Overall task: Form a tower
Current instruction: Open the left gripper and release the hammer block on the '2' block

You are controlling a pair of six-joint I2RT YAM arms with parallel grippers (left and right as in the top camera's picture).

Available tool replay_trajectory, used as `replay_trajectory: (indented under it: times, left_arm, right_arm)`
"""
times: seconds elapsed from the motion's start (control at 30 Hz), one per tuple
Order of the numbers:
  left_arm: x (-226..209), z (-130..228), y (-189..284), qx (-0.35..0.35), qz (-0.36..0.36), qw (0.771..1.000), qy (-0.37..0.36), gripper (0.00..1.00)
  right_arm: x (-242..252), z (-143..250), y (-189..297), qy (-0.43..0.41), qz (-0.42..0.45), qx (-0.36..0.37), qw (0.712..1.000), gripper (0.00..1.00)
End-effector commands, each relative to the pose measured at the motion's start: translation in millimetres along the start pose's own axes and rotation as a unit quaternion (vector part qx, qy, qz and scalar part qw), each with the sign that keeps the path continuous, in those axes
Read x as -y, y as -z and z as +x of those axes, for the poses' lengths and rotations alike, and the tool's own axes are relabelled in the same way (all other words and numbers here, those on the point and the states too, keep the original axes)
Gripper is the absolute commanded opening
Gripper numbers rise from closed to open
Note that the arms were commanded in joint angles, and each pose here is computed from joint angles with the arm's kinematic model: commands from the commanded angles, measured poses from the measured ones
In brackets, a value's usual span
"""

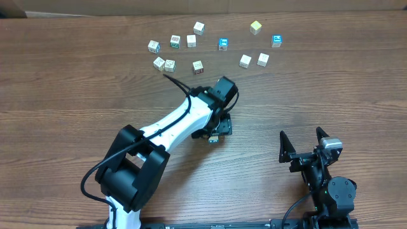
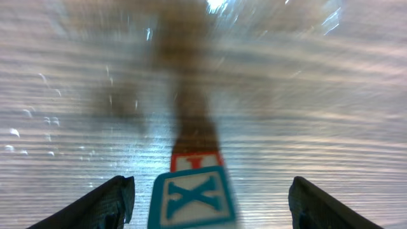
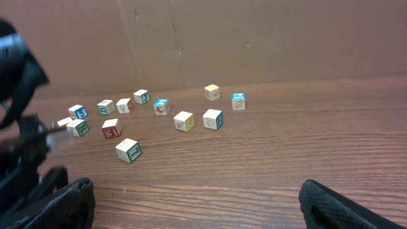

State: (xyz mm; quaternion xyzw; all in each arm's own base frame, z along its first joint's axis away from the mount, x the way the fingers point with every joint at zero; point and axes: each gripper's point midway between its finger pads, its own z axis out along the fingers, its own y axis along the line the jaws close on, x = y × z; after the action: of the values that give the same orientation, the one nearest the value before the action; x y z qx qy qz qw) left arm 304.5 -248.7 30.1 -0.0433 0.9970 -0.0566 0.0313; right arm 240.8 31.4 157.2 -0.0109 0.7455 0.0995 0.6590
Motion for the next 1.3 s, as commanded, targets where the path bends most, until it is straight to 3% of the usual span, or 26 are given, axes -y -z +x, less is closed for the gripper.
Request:
replay_trajectory:
  times: [0.0, 0.1, 0.37, 0.7, 1.0, 1.27]
  left_arm:
    - [10, -28, 31, 0.049, 0.010, 0.999, -0.008, 0.73]
    - [7, -21, 30, 0.039, -0.002, 0.999, -0.014, 0.65]
    - [-1, -10, 30, 0.019, -0.021, 0.999, -0.016, 0.64]
    - [-2, -8, 27, 0.017, -0.022, 0.999, -0.016, 0.42]
    - [-1, -7, 27, 0.014, -0.020, 1.000, -0.016, 0.46]
    - [-1, -4, 27, 0.007, -0.018, 1.000, -0.016, 0.32]
  right_arm:
    - [-3, -7, 3, -0.001, -0.004, 0.005, 1.000, 1.00]
    - [-3, -7, 3, -0.001, -0.004, 0.005, 1.000, 1.00]
    - [-3, -7, 3, -0.001, -0.004, 0.005, 1.000, 1.00]
    - [-3, -7, 3, -0.001, -0.004, 0.005, 1.000, 1.00]
    - [-3, -7, 3, -0.001, -0.004, 0.005, 1.000, 1.00]
    - [-3, -7, 3, -0.001, -0.004, 0.005, 1.000, 1.00]
